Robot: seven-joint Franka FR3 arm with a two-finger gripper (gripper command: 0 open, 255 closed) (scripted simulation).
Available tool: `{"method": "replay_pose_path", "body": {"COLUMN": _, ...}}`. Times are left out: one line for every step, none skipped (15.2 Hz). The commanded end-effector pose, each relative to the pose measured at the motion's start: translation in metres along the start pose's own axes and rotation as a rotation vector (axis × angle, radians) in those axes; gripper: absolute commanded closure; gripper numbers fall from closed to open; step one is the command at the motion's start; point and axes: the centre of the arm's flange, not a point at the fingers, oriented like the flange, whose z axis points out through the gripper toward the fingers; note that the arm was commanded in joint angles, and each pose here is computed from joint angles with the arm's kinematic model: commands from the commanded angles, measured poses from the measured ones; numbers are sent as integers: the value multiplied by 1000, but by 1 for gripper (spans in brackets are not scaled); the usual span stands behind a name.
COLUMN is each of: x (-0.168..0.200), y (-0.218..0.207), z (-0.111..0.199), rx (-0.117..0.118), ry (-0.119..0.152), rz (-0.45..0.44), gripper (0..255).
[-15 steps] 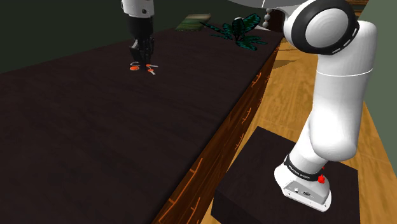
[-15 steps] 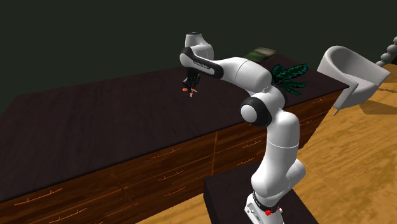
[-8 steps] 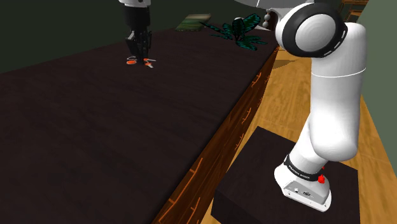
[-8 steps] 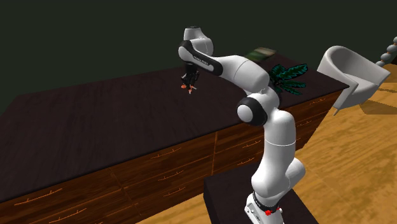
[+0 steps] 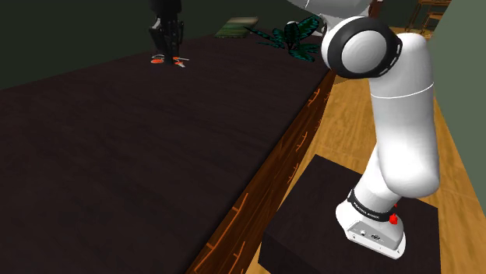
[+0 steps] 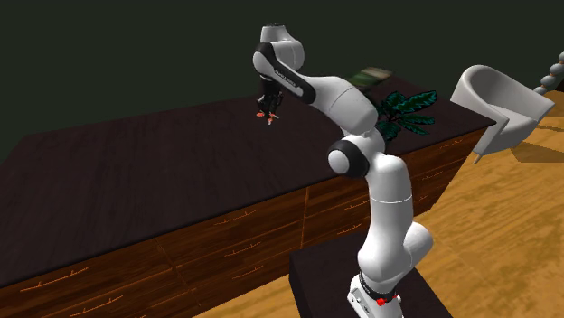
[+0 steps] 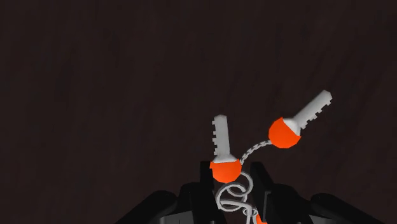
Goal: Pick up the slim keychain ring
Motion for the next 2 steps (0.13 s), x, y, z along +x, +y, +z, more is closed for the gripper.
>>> {"method": "replay_pose_path", "body": {"x": 1, "y": 0, "z": -6, "rx": 0, "ry": -1, "rz": 1, "gripper": 255}}
{"method": "replay_pose_path", "body": {"x": 1, "y": 0, "z": -6, "rx": 0, "ry": -1, "rz": 1, "gripper": 255}}
